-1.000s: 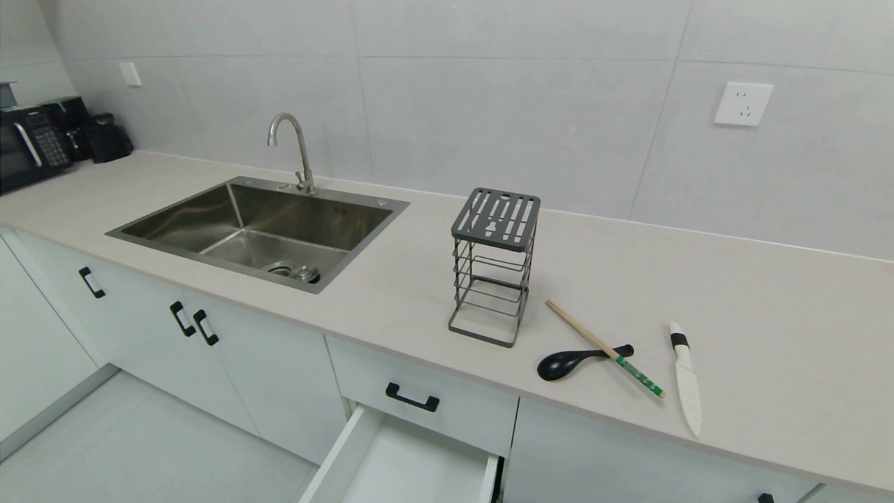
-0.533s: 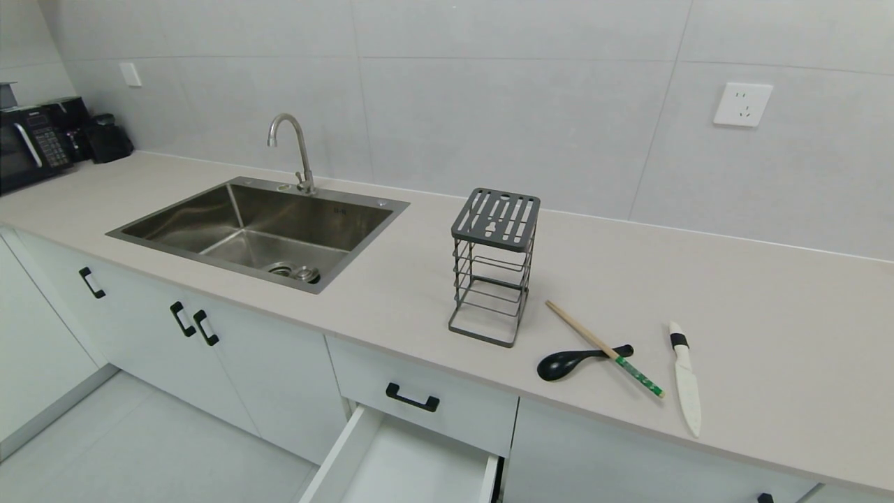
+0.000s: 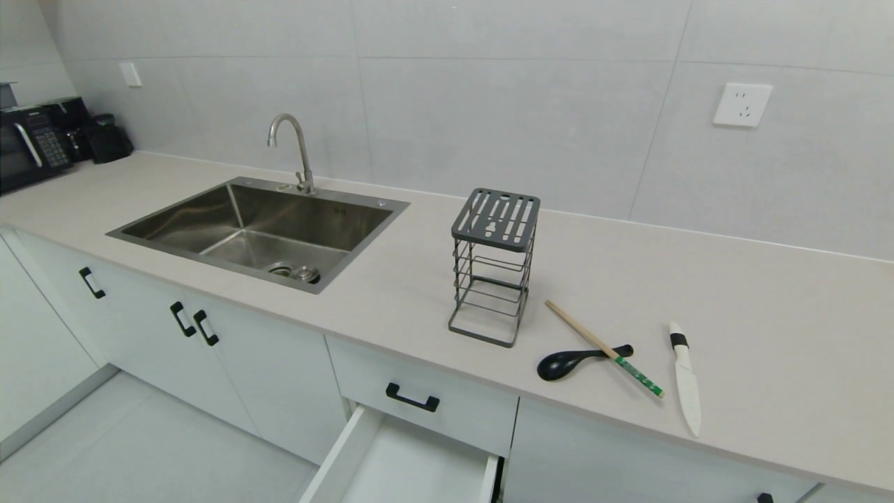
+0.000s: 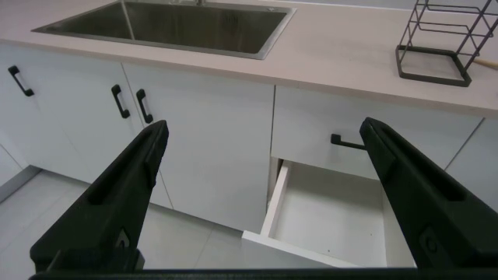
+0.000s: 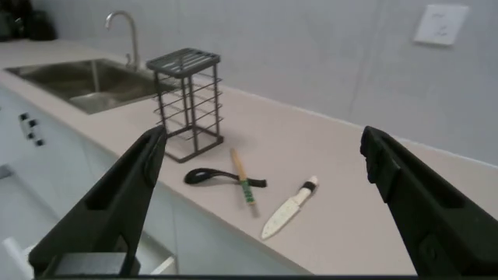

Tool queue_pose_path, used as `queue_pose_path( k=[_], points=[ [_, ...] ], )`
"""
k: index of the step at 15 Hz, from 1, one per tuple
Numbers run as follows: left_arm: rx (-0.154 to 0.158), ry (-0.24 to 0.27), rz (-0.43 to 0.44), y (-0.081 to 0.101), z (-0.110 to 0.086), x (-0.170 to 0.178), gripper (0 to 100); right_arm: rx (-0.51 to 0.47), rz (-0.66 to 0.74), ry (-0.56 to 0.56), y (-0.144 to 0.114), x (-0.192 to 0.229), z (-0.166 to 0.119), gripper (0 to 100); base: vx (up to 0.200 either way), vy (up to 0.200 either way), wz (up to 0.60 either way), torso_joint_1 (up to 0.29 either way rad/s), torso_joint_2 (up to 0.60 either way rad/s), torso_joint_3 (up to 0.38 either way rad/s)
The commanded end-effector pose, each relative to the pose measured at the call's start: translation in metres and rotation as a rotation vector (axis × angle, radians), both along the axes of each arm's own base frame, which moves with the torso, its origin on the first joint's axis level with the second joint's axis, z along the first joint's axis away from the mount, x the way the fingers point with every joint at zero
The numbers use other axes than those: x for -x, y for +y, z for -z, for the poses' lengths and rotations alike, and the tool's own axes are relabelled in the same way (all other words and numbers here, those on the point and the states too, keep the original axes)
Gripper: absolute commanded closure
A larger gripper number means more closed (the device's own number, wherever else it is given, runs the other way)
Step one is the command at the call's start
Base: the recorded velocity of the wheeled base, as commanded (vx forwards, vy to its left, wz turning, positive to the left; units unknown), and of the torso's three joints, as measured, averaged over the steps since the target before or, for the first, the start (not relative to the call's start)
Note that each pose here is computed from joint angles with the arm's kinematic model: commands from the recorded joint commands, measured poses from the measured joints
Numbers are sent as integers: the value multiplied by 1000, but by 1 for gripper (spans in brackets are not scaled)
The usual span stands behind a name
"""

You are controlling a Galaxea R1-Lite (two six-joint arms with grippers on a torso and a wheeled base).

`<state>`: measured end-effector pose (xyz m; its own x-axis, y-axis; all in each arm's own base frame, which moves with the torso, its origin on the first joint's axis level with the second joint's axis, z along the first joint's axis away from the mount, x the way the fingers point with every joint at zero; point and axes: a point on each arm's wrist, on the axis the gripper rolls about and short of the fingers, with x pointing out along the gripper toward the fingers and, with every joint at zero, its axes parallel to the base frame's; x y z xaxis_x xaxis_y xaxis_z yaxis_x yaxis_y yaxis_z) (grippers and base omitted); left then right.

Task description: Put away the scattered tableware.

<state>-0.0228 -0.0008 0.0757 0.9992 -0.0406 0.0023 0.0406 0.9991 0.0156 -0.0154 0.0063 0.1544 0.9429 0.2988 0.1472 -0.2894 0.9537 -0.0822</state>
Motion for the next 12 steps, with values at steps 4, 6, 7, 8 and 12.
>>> queue_pose_path(
  k=[4, 6, 7, 8, 12],
  points=[
    [0, -1, 1, 0, 0, 0, 0, 64, -260, 477, 15, -82, -7, 0, 0, 0, 0, 0, 0, 0],
    [0, -1, 1, 0, 0, 0, 0, 114, -286, 579, 21, -100, 2, 0, 0, 0, 0, 0, 0, 0],
    [0, -1, -1, 0, 0, 0, 0, 131, -278, 615, 23, -108, 6, 0, 0, 0, 0, 0, 0, 0],
    [0, -1, -1, 0, 0, 0, 0, 134, -265, 634, 24, -113, 7, 0, 0, 0, 0, 0, 0, 0],
    [0, -1, 1, 0, 0, 0, 0, 142, -236, 646, 28, -132, 4, 0, 0, 0, 0, 0, 0, 0]
  ],
)
